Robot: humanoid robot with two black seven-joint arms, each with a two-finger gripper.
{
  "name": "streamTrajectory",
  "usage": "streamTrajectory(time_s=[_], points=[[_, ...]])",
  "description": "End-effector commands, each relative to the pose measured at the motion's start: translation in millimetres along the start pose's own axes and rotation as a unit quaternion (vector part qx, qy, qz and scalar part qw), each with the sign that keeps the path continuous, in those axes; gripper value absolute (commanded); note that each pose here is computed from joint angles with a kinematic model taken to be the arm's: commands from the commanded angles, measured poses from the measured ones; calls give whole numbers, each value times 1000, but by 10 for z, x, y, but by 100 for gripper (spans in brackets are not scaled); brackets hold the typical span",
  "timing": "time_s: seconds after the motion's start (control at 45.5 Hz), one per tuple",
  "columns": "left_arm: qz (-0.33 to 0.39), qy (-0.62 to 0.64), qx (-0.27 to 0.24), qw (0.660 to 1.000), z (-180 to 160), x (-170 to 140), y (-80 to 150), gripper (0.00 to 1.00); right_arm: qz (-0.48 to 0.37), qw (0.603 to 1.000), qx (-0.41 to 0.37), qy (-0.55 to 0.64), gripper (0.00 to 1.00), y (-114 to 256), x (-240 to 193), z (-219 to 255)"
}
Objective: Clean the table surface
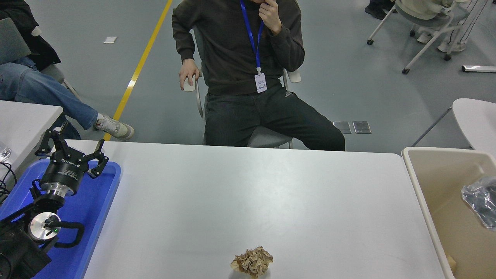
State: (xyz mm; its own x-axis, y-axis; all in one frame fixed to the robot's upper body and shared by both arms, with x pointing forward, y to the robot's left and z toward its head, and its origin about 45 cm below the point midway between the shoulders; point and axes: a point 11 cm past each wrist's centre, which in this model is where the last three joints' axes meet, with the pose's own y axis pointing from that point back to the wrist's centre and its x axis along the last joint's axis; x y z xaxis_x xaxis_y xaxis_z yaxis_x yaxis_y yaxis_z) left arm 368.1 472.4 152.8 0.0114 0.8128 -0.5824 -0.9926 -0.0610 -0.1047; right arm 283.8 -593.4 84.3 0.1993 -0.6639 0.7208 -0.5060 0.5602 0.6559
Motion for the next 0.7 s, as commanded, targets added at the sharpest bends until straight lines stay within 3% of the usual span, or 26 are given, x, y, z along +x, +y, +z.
streamTrajectory(time_s=[0.0, 0.681], points=[[0, 0, 1, 1000, -2, -2, -1, 100, -15, 1000, 1, 1, 0, -8, -188, -9], [0, 0, 1, 1000, -2, -2, -1, 100, -18, 1000, 0, -1, 0, -9, -227, 2]])
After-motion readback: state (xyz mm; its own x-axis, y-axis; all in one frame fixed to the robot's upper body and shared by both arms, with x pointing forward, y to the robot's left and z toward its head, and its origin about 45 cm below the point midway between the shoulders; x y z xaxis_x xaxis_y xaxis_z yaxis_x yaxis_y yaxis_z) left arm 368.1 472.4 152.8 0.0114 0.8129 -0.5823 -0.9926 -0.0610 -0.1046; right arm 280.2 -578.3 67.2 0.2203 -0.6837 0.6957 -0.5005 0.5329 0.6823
